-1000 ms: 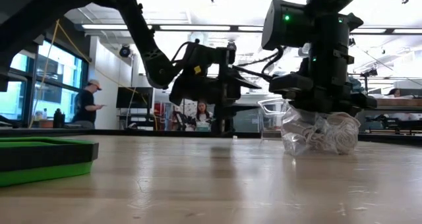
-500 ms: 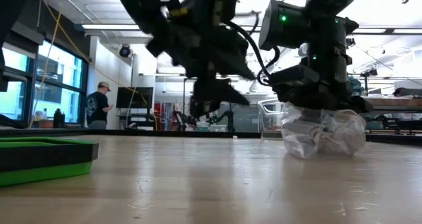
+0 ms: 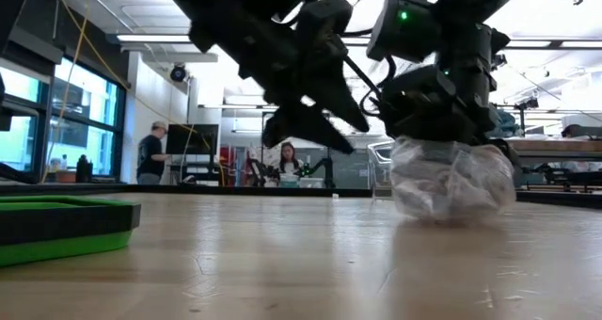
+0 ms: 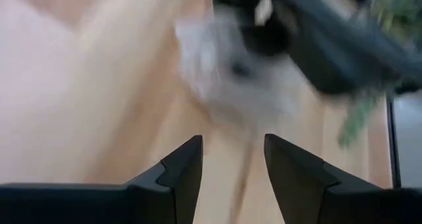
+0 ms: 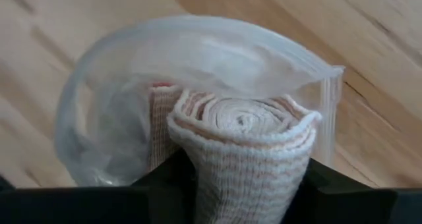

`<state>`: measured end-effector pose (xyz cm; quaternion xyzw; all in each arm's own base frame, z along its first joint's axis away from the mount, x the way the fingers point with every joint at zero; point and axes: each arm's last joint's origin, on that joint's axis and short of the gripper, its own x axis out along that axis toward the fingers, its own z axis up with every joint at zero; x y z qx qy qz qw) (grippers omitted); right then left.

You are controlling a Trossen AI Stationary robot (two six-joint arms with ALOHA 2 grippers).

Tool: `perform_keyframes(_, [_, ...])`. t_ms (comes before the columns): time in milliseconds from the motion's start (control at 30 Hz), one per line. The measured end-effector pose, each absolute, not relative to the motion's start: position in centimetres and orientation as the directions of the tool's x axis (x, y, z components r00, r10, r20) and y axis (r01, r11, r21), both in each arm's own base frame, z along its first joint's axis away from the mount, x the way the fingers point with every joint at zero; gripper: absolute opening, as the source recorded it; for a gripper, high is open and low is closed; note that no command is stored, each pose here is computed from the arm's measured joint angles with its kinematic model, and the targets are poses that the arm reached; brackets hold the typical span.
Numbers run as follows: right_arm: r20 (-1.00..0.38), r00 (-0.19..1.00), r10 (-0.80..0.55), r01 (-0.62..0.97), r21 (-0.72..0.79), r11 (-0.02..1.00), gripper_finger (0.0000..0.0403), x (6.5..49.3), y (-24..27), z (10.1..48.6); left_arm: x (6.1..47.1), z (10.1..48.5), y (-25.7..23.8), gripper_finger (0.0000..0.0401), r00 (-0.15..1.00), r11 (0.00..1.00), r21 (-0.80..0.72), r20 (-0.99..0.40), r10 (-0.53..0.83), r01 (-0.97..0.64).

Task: Roll bandage
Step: Put the rolled white bandage into the transparent zip bag

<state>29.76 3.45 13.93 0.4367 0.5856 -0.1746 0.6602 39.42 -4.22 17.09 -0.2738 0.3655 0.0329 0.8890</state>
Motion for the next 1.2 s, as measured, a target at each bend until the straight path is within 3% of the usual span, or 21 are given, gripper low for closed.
perform_keyframes(433, [-0.862,0.358,0.358,0.571,0.506,0.647,0.0132,30.9,3.7,14.6,39.7,17.8,-3.0,0.0158,0.756,0.855,-0.488,-0.624,-0.2,-0.176])
perform_keyframes(733, [-0.825,0.408,0.39,0.42,0.549,0.723,0.0133,31.4,3.9,14.9,38.7,18.2,-3.9,0.0158,0.717,0.988,-0.146,-0.684,-0.137,0.05])
perform_keyframes(967, [-0.831,0.406,0.381,0.316,0.518,0.795,0.0133,31.4,3.9,14.7,38.9,18.2,-3.8,0.0158,0.731,0.966,0.073,-0.669,-0.135,0.246])
perform_keyframes(1200, [-0.833,0.406,0.376,0.264,0.501,0.824,0.0133,31.4,3.9,14.7,39.7,18.6,-3.9,0.0158,0.794,0.925,0.197,-0.588,-0.153,0.324])
